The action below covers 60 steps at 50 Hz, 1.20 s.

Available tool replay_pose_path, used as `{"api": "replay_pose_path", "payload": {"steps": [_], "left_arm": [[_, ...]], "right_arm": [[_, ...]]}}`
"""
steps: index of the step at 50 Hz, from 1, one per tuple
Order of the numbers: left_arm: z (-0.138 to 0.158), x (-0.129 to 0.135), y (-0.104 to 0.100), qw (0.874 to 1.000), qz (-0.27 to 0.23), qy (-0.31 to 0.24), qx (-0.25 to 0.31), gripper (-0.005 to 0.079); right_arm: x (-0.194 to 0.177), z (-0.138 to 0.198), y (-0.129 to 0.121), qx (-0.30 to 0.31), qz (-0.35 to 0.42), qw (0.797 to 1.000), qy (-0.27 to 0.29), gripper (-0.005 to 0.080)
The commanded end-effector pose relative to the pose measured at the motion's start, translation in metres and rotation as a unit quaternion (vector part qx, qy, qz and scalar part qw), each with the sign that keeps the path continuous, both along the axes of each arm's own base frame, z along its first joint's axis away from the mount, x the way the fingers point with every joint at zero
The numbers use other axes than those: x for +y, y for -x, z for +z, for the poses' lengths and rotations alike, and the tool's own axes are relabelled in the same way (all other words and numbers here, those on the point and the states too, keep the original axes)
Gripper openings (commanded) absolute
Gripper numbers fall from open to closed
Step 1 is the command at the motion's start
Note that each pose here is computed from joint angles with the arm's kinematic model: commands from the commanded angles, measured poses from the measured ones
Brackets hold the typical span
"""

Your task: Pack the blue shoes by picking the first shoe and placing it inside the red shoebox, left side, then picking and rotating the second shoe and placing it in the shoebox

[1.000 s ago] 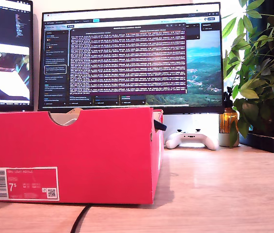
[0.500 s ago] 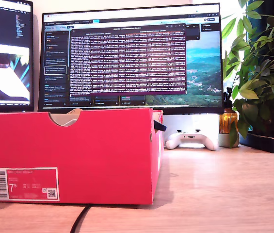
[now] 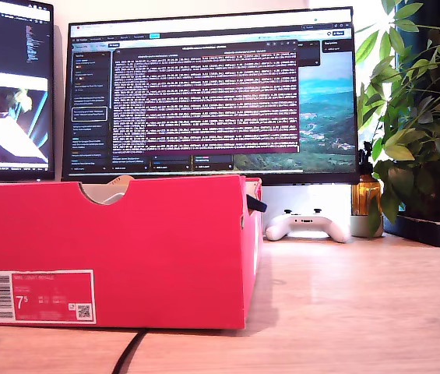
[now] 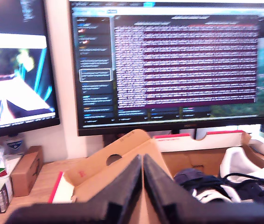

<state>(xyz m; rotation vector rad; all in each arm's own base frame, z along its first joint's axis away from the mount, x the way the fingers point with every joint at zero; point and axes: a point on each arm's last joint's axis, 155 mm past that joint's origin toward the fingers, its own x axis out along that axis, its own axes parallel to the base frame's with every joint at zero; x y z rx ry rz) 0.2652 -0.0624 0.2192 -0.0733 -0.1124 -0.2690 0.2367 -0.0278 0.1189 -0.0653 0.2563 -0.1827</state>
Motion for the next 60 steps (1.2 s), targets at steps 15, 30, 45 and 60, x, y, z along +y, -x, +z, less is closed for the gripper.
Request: {"api": "replay_pose_path", "payload": {"steps": [15,30,45,60], "left_arm": [[-0.01,-0.006,0.002,1.0,-0.017,0.001,0.012,-0.0019],[-0.015,0.007,0.011,1.0,0.014,-0.001,0.013,-0.0019],[-0.031,0.019,0.021,0.998,0.043,-0.003,0.037,-0.0019],[-0.079,0.019,0.024,0.99,0.044,-0.005,0.136,-0.0019]], "right_arm": [[0.003,-0.006,-0.002,0.001,0.013,1.0,-0.001,-0.0013],[0.013,-0.007,-0.003,0.002,0.04,0.999,-0.015,-0.0013],[0.013,-0.006,-0.003,0.0,0.038,0.999,-0.023,-0.0013],[0.013,-0.006,-0.003,-0.001,0.037,0.999,-0.023,-0.0013]]}}
